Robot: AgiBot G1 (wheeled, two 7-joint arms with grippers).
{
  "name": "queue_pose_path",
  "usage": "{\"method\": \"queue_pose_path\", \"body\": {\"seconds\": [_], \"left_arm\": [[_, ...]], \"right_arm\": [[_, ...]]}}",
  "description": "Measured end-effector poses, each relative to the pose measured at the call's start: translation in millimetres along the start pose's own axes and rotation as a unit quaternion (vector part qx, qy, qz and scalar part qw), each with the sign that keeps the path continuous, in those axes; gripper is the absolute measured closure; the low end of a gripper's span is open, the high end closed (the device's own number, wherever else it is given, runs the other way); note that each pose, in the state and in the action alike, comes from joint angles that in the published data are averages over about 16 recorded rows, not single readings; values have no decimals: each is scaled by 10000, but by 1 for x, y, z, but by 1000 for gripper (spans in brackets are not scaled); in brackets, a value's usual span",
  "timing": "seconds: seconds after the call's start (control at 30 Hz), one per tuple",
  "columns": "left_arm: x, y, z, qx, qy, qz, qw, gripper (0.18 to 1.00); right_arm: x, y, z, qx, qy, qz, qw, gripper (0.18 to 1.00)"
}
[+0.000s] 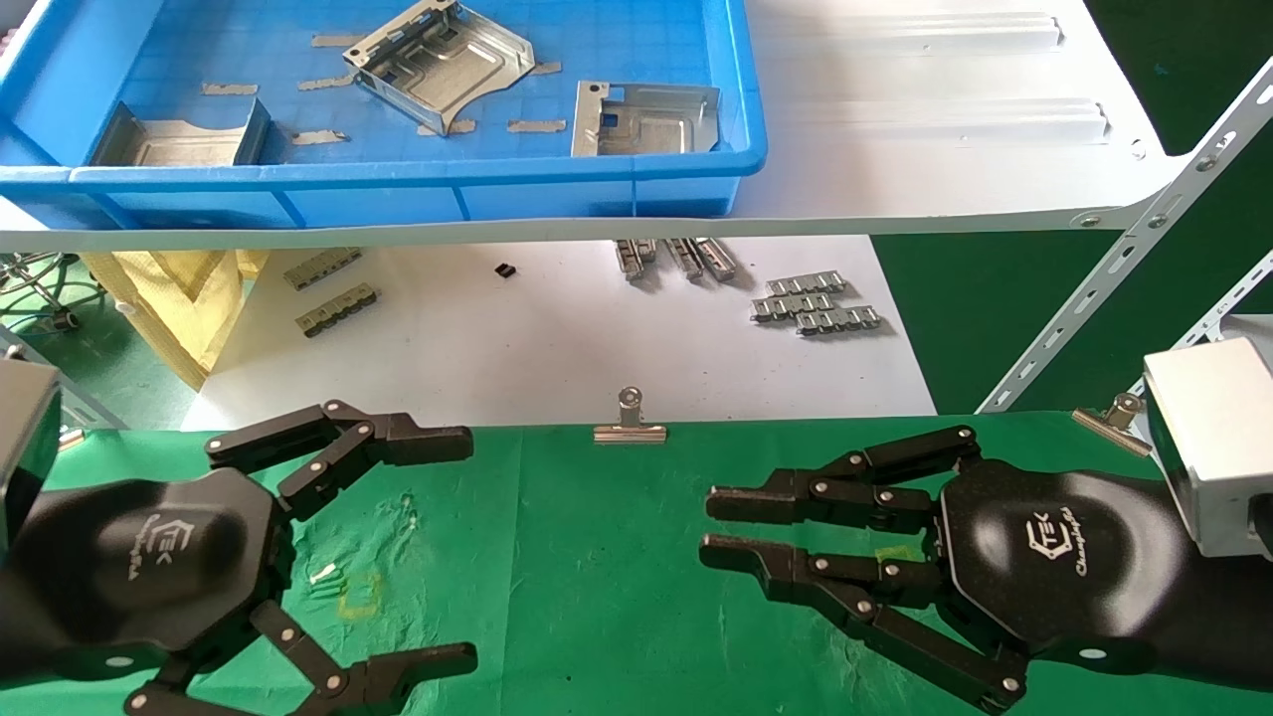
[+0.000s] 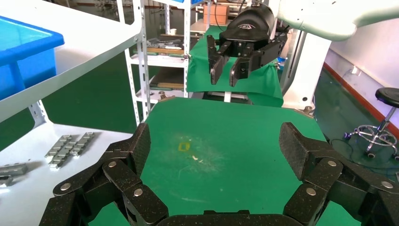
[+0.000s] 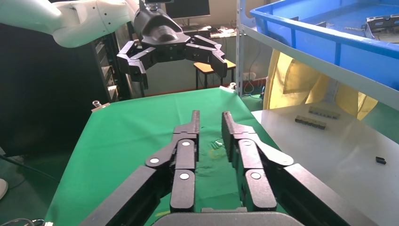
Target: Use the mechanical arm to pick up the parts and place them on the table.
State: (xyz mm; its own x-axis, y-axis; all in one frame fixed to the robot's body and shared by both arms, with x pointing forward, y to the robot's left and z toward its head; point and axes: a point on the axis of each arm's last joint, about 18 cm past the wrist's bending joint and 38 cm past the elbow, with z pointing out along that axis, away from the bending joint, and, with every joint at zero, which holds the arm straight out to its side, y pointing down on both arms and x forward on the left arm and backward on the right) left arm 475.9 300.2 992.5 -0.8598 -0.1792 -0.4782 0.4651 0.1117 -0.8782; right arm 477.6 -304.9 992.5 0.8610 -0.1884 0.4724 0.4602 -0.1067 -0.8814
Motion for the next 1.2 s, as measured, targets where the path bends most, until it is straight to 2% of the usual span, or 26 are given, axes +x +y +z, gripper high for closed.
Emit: {"method": "queue_pose_path", "body": {"seconds": [0.23, 0.43, 0.97, 1.2], "left_arm": [[0, 0, 0, 0, 0, 0, 10000, 184], [0, 0, 0, 0, 0, 0, 10000, 184], [-1, -2, 3, 40, 19, 66, 10000, 184], [-24, -16, 12, 130, -114, 342, 9993, 184]], "right_arm": [[0, 0, 0, 0, 0, 0, 10000, 917], [0, 0, 0, 0, 0, 0, 10000, 964], [0, 0, 0, 0, 0, 0, 10000, 987], [0, 0, 0, 0, 0, 0, 10000, 987]]}}
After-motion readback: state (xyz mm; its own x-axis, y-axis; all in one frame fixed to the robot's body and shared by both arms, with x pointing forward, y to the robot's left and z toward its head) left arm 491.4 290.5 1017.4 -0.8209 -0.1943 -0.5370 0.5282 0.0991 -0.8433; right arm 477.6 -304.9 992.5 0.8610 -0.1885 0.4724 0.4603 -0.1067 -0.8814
